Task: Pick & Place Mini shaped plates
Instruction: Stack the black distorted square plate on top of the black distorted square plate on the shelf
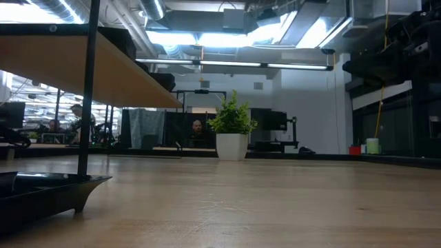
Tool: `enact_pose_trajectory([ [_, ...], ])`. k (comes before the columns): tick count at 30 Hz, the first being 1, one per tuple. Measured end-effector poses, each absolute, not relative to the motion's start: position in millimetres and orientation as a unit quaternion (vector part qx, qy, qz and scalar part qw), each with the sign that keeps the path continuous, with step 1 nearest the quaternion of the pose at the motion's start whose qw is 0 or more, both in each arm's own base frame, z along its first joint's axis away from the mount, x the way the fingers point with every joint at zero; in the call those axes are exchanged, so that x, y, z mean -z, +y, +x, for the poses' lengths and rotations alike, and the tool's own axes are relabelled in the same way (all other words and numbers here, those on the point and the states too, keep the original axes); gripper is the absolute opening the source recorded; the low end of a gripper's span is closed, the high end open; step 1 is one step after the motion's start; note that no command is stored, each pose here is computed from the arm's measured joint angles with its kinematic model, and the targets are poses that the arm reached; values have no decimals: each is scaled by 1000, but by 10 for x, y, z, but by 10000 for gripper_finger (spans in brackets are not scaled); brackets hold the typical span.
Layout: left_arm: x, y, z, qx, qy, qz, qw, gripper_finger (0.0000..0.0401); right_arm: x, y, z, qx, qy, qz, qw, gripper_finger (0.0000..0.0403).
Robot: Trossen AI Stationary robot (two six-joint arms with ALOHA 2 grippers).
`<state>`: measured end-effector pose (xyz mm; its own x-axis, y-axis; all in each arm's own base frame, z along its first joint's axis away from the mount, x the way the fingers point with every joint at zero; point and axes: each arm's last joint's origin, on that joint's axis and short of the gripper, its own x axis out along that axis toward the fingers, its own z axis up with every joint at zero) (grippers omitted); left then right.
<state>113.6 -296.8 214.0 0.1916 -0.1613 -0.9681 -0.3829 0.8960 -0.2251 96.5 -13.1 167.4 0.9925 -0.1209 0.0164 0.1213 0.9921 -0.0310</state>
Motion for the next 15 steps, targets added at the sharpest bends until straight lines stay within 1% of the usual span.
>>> enact_pose_trajectory([
  [5, -2132, -2962, 1114, -75, 633, -202, 743, 3, -1674, -130, 965, 61, -7, -16, 998, 53],
  [10, -2126, -2932, 1105, -67, 638, -170, 748, 6, -1674, -130, 965, 61, -7, -16, 998, 53],
  [15, -2117, -2893, 1092, -72, 642, -141, 750, 29, -1674, -130, 965, 61, -7, -16, 998, 53],
])
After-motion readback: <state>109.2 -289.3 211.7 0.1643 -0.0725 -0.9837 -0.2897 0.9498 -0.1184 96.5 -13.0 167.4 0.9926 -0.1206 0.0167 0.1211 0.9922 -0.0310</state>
